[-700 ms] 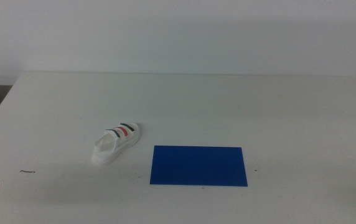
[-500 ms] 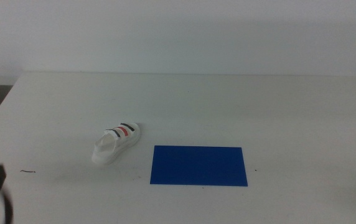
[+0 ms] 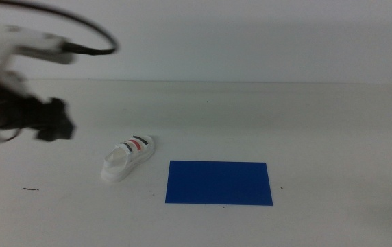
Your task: Use one arm to grab the shoe from the table and place it on the mat.
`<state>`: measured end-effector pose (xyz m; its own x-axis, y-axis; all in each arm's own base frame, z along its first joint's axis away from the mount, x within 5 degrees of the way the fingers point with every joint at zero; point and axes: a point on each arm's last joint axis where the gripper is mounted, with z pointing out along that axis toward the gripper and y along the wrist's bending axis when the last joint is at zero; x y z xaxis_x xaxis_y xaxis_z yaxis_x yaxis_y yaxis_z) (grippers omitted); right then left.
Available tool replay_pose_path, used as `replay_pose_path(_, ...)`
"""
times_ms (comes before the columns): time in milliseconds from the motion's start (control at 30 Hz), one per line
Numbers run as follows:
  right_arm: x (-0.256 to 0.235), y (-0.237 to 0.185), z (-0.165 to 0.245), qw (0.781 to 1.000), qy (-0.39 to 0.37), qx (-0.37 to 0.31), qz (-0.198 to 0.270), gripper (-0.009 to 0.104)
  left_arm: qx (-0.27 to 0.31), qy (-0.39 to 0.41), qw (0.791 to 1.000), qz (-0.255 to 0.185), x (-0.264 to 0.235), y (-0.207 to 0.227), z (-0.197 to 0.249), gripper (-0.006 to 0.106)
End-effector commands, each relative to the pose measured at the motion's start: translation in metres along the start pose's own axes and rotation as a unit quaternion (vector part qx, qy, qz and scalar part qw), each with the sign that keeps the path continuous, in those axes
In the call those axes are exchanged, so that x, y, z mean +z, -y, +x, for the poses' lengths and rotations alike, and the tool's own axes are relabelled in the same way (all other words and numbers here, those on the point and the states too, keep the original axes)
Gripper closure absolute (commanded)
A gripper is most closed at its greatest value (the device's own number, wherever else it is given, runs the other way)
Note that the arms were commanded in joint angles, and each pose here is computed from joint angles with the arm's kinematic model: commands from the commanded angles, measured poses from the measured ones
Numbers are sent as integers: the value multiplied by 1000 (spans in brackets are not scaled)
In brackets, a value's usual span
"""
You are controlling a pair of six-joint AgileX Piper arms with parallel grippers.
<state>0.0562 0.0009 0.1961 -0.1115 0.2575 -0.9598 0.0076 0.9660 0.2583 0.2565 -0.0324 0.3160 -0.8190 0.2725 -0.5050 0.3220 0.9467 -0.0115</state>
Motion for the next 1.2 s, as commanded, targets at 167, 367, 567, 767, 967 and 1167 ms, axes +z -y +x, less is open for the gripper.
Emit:
replay_pose_path(167,0,0,0,1000,5,-5,-2,16,85,-102,990,43,76,27,-55,7)
replay_pose_path(367,0,0,0,1000,5,-5,-2,16,118,-169,976,67,135,38,-76,7)
replay_pose_path(567,0,0,0,1000,5,-5,-2,16,143,-185,970,67,199,35,-71,7)
replay_pose_path(767,0,0,0,1000,5,-5,-2,16,148,-192,968,68,208,35,-68,23)
replay_pose_path(967,0,0,0,1000,5,-5,-2,16,141,-202,967,71,196,39,-68,70)
replay_pose_path(1167,0,0,0,1000,5,-5,-2,16,139,-169,973,72,139,80,-80,100)
